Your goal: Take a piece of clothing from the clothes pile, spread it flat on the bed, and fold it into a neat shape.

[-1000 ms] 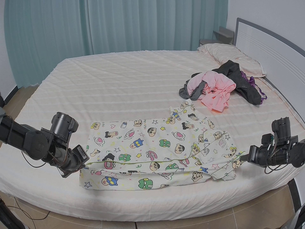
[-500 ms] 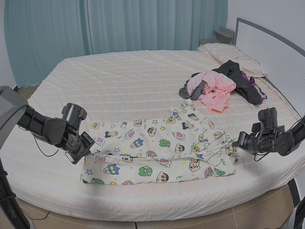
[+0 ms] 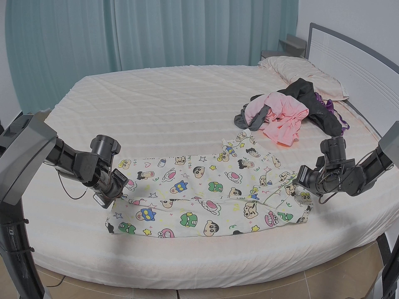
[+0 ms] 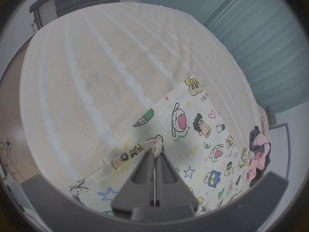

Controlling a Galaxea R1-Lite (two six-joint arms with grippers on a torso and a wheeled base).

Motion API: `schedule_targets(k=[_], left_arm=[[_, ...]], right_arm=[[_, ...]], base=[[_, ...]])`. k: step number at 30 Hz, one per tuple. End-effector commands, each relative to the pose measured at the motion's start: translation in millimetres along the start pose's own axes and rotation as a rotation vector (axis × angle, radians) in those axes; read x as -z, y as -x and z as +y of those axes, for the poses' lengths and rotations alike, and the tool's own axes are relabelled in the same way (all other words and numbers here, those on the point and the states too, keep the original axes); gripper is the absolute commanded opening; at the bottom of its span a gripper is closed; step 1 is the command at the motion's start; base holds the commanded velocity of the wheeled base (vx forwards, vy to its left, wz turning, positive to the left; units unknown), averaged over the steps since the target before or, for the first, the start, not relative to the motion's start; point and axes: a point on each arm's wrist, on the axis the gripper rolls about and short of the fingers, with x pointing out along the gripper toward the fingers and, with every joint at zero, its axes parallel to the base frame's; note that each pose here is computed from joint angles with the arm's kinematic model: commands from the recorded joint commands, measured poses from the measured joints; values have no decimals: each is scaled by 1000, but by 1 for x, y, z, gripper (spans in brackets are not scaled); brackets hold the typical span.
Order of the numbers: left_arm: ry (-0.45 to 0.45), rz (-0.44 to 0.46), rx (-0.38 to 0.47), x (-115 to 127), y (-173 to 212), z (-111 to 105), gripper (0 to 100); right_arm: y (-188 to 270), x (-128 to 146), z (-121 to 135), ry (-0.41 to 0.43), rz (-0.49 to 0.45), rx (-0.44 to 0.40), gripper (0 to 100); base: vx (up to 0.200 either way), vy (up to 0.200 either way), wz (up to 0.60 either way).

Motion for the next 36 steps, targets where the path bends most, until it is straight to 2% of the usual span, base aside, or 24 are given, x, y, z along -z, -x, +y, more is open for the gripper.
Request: schedule_targets(k=[1, 8, 9, 14, 15, 16, 17, 20, 26, 27, 31, 36], left_arm=[[13, 4, -12, 0, -13, -2, 0], [27, 2, -14, -3, -18, -2, 0], [38, -1, -11, -5, -17, -2, 100], [73, -9, -6, -9, -11, -1, 100], [86, -22, 8, -15, -3, 0, 100], [86, -22, 8, -15, -3, 0, 100], [98, -30, 13, -20, 5, 3, 100], [107, -40, 24, -23, 18, 7, 100], [132, -11, 81, -29, 51, 20, 100], [141, 17, 106, -29, 64, 27, 100], [140, 51, 119, -18, 83, 42, 100], [188, 71, 129, -12, 92, 49, 100]], right_arm=[[-18, 1, 0, -26, 14, 5, 0], [-30, 2, -2, -52, 23, 13, 0], [-31, 3, -3, -54, 25, 15, 100], [-24, -4, -4, -96, 2, 14, 100], [-15, -11, -3, -152, -28, 17, 100], [-15, -11, -3, -152, -28, 17, 100], [-7, -16, -2, -200, -49, 17, 100], [3, -18, -1, -239, -73, 28, 100], [19, -11, 2, -341, -78, 28, 100], [20, 1, 7, -357, -45, 27, 100], [6, 19, 9, -345, 7, 49, 100], [-12, 18, 16, -331, 6, 51, 100]], base=[[0, 0, 0], [0, 0, 0], [0, 0, 0], [0, 0, 0], [0, 0, 0], [0, 0, 0], [0, 0, 0], [0, 0, 0], [0, 0, 0], [0, 0, 0], [0, 0, 0], [0, 0, 0]])
